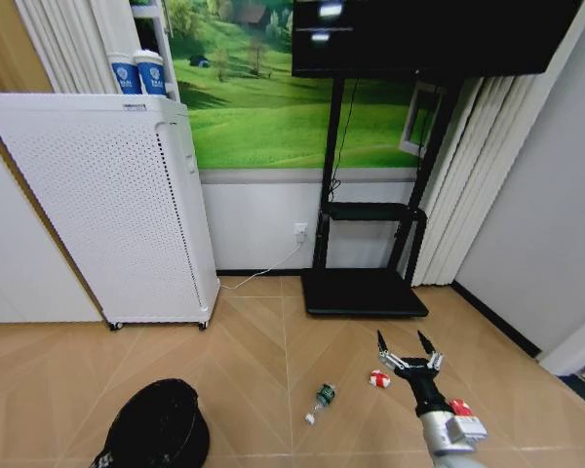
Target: Pick up the trash bin and place the garbage on the floor into it.
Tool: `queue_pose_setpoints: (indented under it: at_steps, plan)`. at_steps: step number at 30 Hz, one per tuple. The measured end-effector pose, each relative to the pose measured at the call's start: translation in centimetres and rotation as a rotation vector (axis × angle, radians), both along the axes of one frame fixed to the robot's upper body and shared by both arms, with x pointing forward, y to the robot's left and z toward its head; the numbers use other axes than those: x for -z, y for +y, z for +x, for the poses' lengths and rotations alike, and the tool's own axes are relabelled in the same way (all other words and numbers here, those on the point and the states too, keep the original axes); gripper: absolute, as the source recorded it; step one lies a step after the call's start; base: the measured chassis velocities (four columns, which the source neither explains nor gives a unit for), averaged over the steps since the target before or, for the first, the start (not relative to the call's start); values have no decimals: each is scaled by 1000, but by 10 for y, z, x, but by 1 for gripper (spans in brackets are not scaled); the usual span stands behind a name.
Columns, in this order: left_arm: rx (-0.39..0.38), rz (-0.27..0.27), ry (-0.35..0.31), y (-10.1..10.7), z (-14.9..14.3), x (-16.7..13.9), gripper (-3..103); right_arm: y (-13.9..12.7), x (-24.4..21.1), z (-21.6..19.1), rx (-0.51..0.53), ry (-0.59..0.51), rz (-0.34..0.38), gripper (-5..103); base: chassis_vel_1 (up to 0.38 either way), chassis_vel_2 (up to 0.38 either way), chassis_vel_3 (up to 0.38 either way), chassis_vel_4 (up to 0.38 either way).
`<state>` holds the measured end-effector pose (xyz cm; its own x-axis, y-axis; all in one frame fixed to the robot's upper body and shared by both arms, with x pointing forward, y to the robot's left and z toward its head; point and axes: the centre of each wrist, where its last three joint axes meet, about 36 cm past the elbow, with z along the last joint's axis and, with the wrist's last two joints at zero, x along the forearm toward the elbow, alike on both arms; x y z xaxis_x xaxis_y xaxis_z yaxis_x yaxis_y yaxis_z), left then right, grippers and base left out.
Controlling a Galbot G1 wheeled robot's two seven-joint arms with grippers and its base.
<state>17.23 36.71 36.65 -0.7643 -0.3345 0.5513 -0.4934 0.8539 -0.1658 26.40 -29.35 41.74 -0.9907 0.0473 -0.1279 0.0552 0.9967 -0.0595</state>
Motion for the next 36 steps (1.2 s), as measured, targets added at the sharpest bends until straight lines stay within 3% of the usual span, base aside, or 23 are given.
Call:
queue_pose_setpoints:
  at_steps: [2, 3, 5, 6, 9, 10, 12, 18, 36]
  plan:
    - [46, 64, -61, 5, 3, -1, 6, 0, 1, 0, 0, 3, 0, 100, 0, 0, 0, 0]
    - [46, 64, -61, 5, 3, -1, 6, 0, 1, 0, 0, 3, 0, 100, 0, 0, 0, 0]
    - [94, 154, -154, 15, 11, -8, 6, 1, 3, -1, 8, 11, 0, 100, 0, 0, 0, 0]
    - [94, 154, -154, 15, 11, -8, 6, 1, 3, -1, 8, 11, 0, 100, 0, 0, 0, 0]
    - [142, 274, -278, 28, 26, -24, 6, -1, 9, 1, 9, 29, -6, 100, 0, 0, 0, 0]
    - [142, 274, -278, 28, 26, -24, 6, -1, 9, 1, 9, 29, -6, 100, 0, 0, 0, 0]
    - [166, 350, -349, 34, 36, -36, 6, -2, 19, 3, -3, 43, -26, 100, 0, 0, 0, 0]
    - [185, 445, -442, 34, 45, -51, 6, 8, 44, 1, -74, 81, -88, 100, 0, 0, 0, 0]
    - [192, 484, -462, 29, 41, -50, 6, 11, 52, -9, -43, 114, -110, 100, 21, 14, -13, -23]
